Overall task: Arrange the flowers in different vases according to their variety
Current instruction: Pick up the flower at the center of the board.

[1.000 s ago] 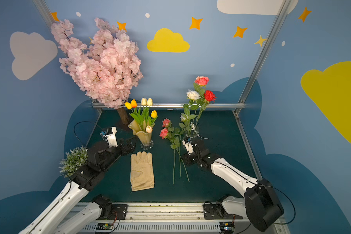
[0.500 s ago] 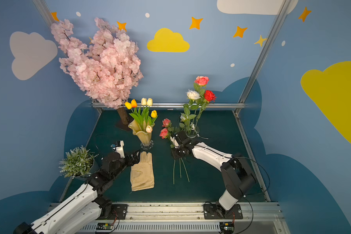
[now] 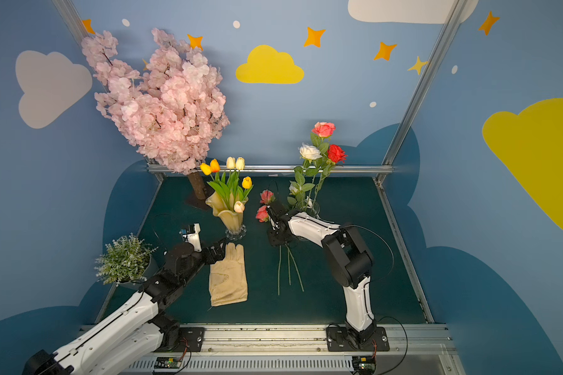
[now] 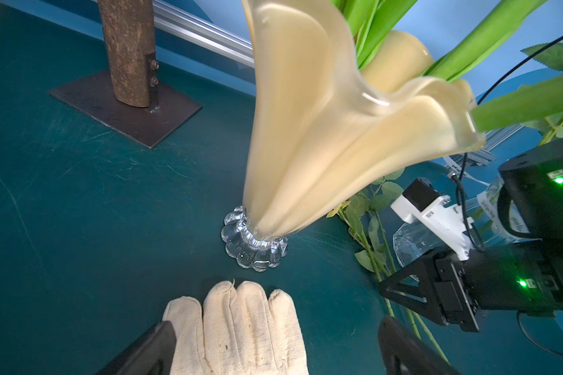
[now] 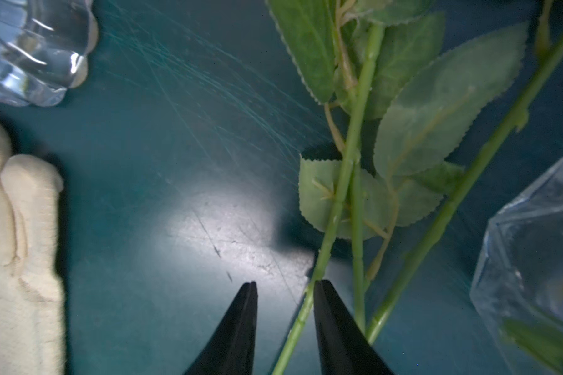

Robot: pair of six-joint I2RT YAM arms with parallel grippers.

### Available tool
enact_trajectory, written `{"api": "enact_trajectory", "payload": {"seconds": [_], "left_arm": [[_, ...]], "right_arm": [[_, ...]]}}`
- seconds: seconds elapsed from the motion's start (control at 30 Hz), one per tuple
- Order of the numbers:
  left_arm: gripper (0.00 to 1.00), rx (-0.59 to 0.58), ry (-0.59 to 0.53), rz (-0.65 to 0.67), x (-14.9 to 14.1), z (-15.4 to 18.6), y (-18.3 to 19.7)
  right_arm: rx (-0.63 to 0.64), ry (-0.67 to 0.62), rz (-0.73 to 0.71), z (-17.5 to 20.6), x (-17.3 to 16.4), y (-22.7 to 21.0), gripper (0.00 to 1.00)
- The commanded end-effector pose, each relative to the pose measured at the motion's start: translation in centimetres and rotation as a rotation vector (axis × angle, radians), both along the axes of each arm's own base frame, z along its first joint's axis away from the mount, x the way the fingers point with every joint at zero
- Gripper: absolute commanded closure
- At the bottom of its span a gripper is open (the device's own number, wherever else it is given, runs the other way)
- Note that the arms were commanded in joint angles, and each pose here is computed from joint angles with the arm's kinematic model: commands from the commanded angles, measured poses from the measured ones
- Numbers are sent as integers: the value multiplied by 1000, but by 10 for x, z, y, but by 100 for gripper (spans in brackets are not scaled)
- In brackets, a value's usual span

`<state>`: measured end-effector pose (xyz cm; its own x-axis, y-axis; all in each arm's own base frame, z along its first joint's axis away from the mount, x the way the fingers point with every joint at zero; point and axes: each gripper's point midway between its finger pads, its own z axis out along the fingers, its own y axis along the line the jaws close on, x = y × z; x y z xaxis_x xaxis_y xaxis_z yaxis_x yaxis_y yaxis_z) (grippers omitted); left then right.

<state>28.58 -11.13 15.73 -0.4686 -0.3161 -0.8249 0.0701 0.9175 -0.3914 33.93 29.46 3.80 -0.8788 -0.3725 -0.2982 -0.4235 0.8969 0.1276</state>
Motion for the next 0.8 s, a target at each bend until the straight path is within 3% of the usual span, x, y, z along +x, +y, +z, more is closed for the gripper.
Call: {"api": "enact_trajectory", "payload": {"seconds": [0.0, 0.17, 0.37, 0.43, 0.53, 0.77], "left_arm": [[0, -17, -49, -10, 5, 18, -4], [0, -22, -51, -11, 5, 19, -4], [0, -19, -42, -14, 7, 17, -6], [0, -20, -40, -17, 7, 17, -7], [0, -19, -40, -15, 7, 17, -6], [0, -20, -48, -13, 7, 19, -6]], "right_arm": [[-61, 31, -42, -7, 4, -14, 65], [-74, 49, -42, -17, 9, -12, 67], [-79, 74, -31, -27, 9, -4, 78], [-80, 77, -32, -28, 8, -4, 88], [-64, 42, -39, -15, 8, -3, 99], [92, -117, -35, 50, 12, 12, 100]]}}
